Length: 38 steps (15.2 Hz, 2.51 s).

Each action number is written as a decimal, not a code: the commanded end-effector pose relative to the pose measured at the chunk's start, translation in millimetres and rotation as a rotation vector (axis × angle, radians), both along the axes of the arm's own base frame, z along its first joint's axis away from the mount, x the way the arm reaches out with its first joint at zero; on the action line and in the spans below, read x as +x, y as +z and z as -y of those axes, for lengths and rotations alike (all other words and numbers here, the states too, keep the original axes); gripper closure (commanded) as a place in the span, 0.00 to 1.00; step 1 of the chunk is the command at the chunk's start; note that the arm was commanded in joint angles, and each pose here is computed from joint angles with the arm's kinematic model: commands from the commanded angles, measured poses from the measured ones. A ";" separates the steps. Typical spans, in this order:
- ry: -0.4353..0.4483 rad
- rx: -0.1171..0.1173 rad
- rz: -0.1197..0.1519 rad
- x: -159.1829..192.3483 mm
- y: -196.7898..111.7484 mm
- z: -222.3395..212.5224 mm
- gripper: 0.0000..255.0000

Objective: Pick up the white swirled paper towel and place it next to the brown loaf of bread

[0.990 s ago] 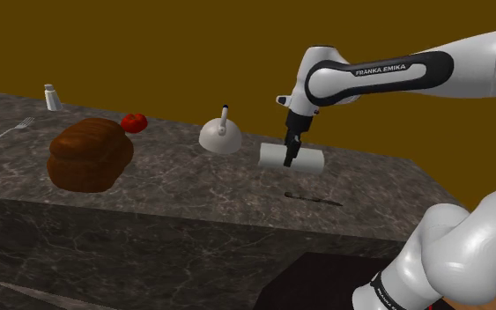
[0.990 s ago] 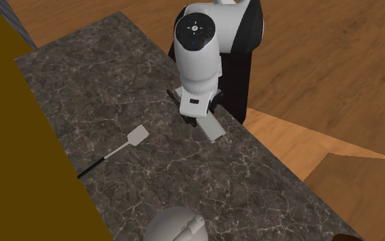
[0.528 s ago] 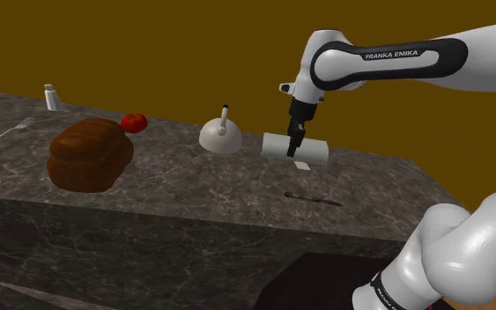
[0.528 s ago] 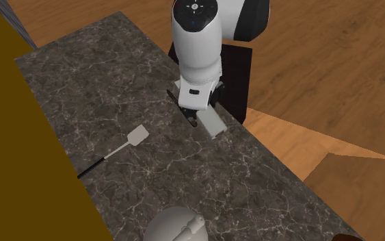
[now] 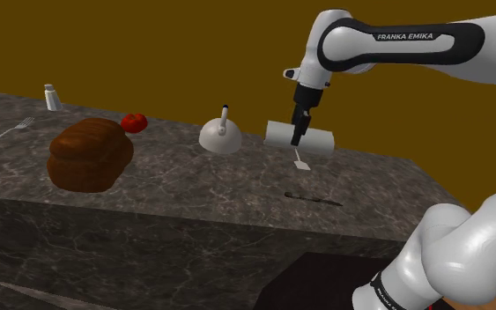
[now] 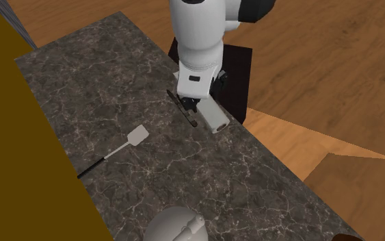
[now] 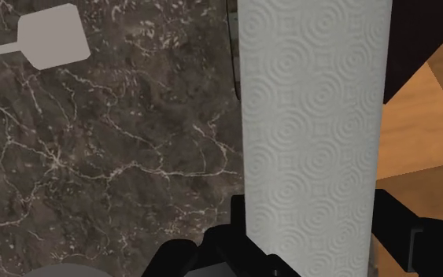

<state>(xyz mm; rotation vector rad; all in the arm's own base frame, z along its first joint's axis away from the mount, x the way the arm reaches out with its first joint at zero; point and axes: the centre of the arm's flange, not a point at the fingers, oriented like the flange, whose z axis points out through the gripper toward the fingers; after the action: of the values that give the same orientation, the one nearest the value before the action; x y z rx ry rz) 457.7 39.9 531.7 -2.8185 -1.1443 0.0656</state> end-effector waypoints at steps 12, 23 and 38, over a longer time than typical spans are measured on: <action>0.000 0.000 0.000 12.4 47.9 -37.6 1.00; 0.000 0.000 0.000 57.9 48.3 -175.5 1.00; 0.000 0.000 0.000 122.6 48.7 -371.5 1.00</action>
<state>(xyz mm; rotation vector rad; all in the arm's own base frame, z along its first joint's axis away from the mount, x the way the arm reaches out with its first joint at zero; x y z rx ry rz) 578.3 394.6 584.0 -2.8158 -1.1508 0.0595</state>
